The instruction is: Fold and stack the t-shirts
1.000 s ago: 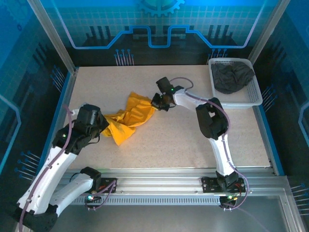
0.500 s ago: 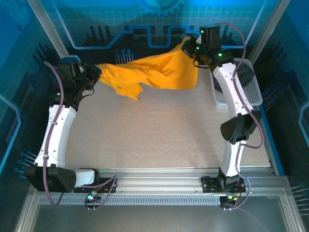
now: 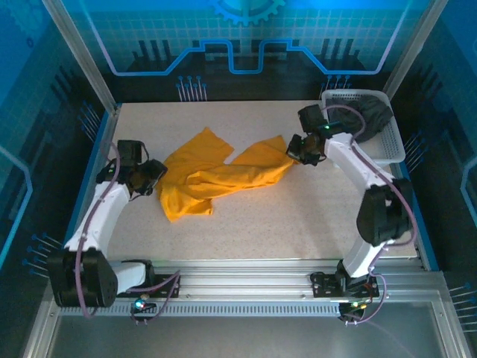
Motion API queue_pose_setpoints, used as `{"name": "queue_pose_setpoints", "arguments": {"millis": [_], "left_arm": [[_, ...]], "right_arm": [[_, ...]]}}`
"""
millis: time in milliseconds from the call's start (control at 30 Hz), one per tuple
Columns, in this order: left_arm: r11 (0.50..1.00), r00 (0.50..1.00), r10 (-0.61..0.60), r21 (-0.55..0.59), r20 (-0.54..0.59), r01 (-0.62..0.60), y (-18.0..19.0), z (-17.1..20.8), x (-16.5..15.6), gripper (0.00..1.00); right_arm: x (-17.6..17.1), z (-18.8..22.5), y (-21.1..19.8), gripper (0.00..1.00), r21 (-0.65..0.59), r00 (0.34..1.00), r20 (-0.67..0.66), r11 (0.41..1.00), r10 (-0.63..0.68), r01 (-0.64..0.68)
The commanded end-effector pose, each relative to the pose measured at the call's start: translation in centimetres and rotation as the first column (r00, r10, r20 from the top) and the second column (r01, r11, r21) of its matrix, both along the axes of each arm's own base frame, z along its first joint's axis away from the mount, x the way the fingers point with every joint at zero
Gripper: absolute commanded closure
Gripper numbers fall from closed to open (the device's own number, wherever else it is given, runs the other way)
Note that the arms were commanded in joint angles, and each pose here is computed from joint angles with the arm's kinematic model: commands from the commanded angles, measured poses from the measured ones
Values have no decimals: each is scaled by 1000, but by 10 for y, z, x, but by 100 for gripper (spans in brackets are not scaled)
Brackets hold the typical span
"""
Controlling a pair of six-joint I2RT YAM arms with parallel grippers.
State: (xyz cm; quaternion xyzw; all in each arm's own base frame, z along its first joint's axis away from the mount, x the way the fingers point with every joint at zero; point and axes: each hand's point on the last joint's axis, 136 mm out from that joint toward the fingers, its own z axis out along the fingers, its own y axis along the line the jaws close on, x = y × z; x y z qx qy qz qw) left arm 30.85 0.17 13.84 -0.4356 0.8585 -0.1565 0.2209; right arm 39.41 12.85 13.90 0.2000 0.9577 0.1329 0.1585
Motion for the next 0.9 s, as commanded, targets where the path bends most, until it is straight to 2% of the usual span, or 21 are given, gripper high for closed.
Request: {"name": "queue_pose_setpoints", "arguments": {"millis": [0,100,200,400,567,767,867], "left_arm": [[998,988,37,62,-151,-28,12,-17,-37,36],[991,986,93,107,-140,-78,21,-11,-55,29],[989,983,117,112,-141,-101,23,-13,-66,29],[993,972,105,-32,-209,-114,-2,-46,-78,34],[987,960,41,-137,-277,-82,-37,-80,-82,33],[994,940,9,-102,-341,-46,-50,-114,-78,32],[992,956,7,-116,-292,-43,-53,-118,-59,33]], "right_arm": [[-15,-26,-9,100,-26,992,-124,999,32,-35],[-27,-31,-13,100,-40,990,-136,999,30,-36],[-38,-32,-21,100,-68,989,-144,997,20,-30],[-53,-29,-34,100,-129,990,-142,991,19,-38],[-59,-29,-34,100,-134,989,-147,990,33,-53],[-61,-31,-31,100,-118,988,-148,991,40,-58],[-61,-29,-28,100,-109,989,-141,992,47,-63]]}}
